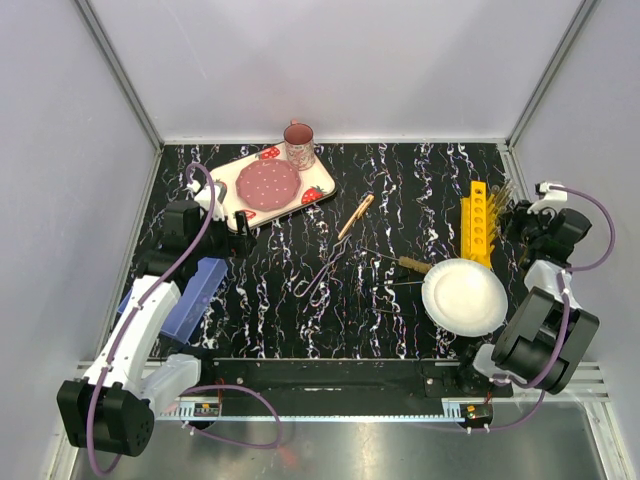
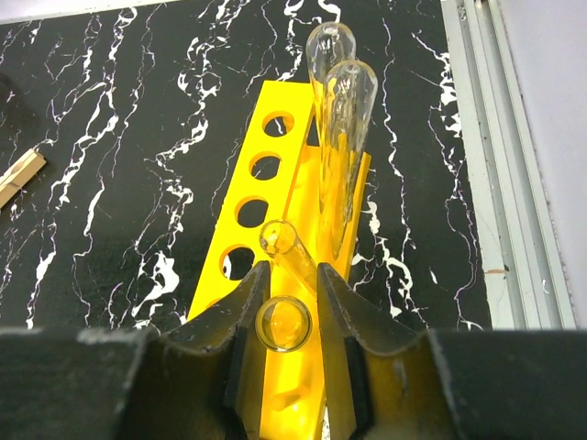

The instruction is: Organize the chemistry lab equipment

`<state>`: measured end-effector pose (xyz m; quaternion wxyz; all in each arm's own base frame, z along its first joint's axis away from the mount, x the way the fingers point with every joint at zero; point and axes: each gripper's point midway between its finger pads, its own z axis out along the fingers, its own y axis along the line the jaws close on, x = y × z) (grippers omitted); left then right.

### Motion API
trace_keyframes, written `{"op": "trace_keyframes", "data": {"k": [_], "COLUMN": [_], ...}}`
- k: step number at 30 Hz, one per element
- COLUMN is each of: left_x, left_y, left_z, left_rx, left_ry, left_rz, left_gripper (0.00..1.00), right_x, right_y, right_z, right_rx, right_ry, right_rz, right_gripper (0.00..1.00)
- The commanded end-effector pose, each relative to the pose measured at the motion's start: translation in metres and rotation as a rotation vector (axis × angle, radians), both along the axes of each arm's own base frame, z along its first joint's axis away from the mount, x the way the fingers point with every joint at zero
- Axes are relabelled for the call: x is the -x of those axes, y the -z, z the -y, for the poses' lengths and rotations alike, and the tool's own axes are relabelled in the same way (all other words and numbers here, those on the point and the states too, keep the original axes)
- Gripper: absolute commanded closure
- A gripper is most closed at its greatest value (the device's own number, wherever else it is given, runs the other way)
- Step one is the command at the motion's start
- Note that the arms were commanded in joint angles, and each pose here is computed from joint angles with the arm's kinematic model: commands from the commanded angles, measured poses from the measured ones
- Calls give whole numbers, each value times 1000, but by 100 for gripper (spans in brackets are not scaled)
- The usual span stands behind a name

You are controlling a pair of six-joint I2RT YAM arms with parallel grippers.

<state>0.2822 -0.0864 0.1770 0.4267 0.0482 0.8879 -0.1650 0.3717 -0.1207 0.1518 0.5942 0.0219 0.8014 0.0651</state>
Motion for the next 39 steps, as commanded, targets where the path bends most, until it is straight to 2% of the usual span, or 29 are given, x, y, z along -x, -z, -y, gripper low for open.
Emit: {"op": "trace_keyframes", "data": {"k": [1,7,10,14,15,17,18,19,21,22,27,33,39], "left_x": [-7,-7,-7,-7,-6,-7,-7,-7,-7,-8,-10,-7,11], "left_y": [-15,-14,-15,-15,-16,-17,-18,-18,-19,-20,-18,-2,16], "left_z": [3,3,3,3,2,1,1,0,-1,-3,-3,14,46], "left_rx": [9,8,8,7,7,5,4,1,-2,-7,0,68,204], "left_ry": [20,21,21,19,18,11,11,4,-3,-14,-27,25,112], "left_rz": [73,72,75,75,80,83,86,83,86,90,70,-59,-211], "left_gripper": [1,1,1,1,1,1,1,1,1,1,1,1,1], "right_x": [2,8,13,22,24,29,31,35,38,45,57,71,82], "right_y": [-13,-12,-11,-17,-26,-29,-41,-41,-62,-56,-84,-107,-109], "right_z": [-2,-7,-12,-21,-22,-25,-26,-29,-31,-37,-68,-104,-143], "right_rx": [36,41,46,71,90,91,117,110,134,100,38,-94,-223], "right_ry": [-13,-28,-46,-87,-89,-91,-93,-95,-107,-122,-274,-449,-635], "right_rz": [42,36,28,28,46,39,62,45,64,15,11,18,-26], "right_gripper": [67,67,60,34,24,15,6,2,0,0,0,0,0]}}
